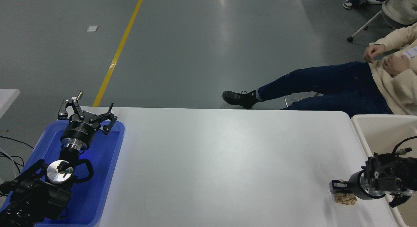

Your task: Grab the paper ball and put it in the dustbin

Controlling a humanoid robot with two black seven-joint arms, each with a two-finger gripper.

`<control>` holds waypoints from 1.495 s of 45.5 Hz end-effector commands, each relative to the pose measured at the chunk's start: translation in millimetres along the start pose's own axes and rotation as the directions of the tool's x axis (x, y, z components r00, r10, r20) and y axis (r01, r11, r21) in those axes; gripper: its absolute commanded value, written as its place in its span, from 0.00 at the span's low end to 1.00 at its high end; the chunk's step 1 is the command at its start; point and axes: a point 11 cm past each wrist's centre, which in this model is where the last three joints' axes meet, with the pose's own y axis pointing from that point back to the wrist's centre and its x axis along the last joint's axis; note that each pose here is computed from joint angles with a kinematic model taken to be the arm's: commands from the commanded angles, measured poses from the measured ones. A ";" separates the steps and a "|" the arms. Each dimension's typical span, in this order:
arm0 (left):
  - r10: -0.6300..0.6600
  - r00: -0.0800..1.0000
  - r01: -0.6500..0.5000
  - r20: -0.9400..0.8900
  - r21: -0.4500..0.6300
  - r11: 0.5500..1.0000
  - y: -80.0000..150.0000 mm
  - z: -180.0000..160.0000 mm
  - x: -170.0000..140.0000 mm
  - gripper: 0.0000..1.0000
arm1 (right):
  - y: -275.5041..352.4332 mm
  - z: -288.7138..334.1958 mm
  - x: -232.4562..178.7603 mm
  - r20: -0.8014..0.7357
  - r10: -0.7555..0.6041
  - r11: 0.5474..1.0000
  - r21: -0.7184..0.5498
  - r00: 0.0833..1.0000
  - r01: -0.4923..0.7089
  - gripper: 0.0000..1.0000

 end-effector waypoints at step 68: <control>0.000 1.000 0.000 0.000 0.000 1.000 0.0 0.2 0.0 1.00 | 266.0 135.5 109.0 0.386 0.102 0.994 -0.013 0.917 -0.105 0.00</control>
